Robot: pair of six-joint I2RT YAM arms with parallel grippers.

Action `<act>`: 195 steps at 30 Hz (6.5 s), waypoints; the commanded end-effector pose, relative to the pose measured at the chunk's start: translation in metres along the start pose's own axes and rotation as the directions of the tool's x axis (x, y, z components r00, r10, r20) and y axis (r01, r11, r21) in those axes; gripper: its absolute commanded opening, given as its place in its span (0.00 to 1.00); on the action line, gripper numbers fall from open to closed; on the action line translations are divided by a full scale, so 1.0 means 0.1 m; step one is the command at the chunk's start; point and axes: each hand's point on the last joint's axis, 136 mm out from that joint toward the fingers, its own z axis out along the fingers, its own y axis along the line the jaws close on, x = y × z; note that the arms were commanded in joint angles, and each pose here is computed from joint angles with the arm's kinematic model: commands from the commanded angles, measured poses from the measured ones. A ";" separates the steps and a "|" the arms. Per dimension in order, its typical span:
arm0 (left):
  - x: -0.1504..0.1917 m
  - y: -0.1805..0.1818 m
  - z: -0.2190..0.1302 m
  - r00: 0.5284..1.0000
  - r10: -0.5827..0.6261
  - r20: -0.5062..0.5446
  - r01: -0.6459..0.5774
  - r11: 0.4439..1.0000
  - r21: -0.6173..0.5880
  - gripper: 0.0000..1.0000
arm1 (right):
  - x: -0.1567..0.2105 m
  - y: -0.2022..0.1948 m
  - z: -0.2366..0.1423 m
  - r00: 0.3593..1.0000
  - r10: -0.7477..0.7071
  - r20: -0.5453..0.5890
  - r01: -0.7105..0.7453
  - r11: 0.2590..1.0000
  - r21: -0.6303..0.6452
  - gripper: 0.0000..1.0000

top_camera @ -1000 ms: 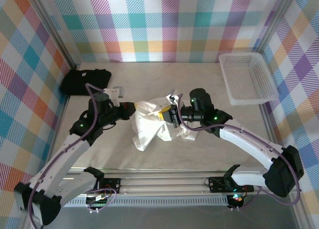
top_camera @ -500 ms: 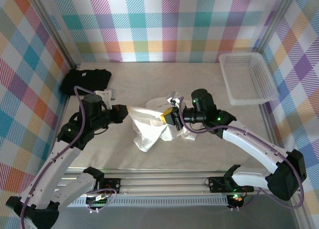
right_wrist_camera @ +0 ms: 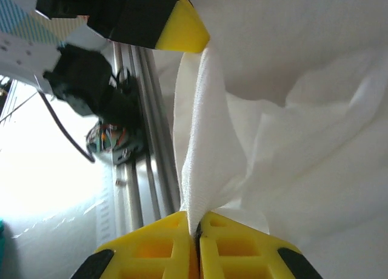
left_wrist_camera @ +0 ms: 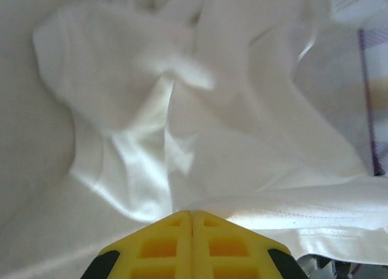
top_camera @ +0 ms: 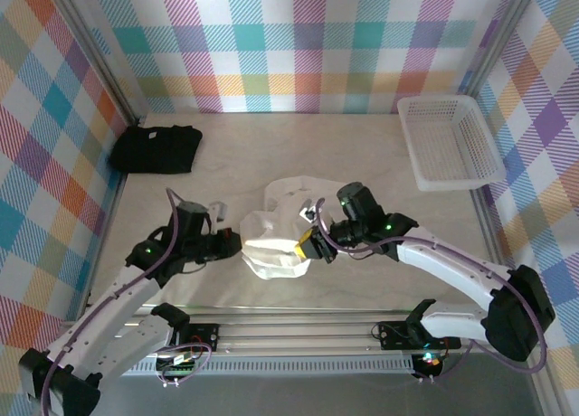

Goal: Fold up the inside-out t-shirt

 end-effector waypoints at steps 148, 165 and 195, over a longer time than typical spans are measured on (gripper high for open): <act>0.32 -1.44 1.66 0.615 0.784 -0.083 -0.775 0.620 0.120 0.73 | -0.34 -2.10 -1.75 0.765 0.266 0.586 -0.615 0.571 0.544 0.06; -0.35 -1.57 1.16 0.693 0.718 0.066 -0.720 0.694 0.013 0.00 | -0.39 -1.84 -1.91 0.803 0.178 0.569 -0.545 0.604 0.581 0.09; -1.20 -1.60 -0.34 0.830 0.471 0.298 -0.514 0.854 0.082 0.00 | -0.52 -0.64 -0.65 0.931 -0.224 0.288 0.062 0.875 0.479 0.58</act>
